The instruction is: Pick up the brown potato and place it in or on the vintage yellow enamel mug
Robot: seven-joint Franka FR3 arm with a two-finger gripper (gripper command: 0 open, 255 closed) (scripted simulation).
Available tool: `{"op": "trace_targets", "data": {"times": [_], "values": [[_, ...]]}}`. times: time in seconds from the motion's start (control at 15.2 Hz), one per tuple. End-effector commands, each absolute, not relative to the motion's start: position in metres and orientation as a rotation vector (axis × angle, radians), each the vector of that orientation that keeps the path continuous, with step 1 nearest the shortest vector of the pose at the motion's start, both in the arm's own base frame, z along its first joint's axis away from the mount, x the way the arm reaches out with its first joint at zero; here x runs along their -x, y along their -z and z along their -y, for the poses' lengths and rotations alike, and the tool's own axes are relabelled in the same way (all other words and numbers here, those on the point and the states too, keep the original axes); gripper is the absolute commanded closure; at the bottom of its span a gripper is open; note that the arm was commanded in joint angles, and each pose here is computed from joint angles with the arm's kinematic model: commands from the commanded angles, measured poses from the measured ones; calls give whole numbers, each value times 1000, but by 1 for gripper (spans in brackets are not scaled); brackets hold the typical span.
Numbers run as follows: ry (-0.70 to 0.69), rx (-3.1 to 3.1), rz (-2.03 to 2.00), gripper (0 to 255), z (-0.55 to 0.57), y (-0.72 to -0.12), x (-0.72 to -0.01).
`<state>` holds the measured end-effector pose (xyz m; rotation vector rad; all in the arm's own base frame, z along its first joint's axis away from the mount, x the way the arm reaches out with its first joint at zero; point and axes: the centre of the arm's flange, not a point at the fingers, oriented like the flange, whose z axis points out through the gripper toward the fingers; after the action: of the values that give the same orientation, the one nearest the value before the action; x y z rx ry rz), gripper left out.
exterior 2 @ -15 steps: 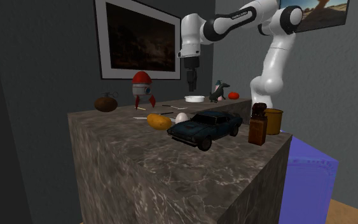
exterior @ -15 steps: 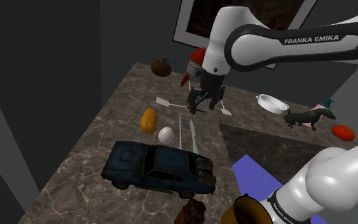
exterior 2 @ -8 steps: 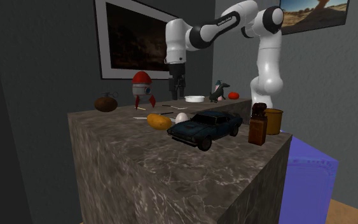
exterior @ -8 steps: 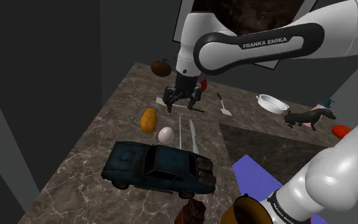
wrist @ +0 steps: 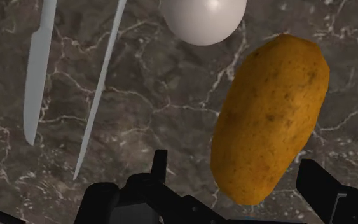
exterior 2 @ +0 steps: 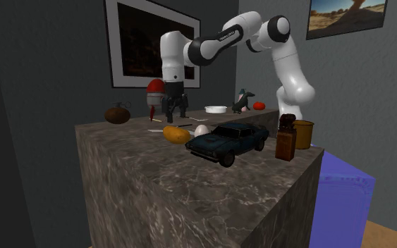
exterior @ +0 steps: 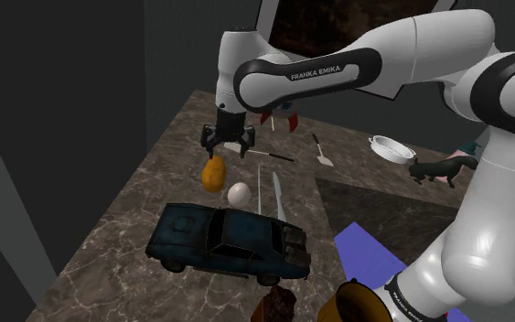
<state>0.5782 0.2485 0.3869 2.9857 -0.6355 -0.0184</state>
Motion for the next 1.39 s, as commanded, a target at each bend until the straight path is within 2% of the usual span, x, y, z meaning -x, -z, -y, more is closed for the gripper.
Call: {"op": "trace_targets", "data": {"times": [0.0, 0.59, 1.06, 1.12, 1.32], "values": [[8, -2969, 692, 0, -262, -379, -601], [5, -2963, 711, 0, -261, -335, -608], [5, -2963, 711, 0, -261, -335, -608], [5, -2963, 711, 255, -261, -335, -608], [5, -2963, 711, 255, -261, -335, -608]]}}
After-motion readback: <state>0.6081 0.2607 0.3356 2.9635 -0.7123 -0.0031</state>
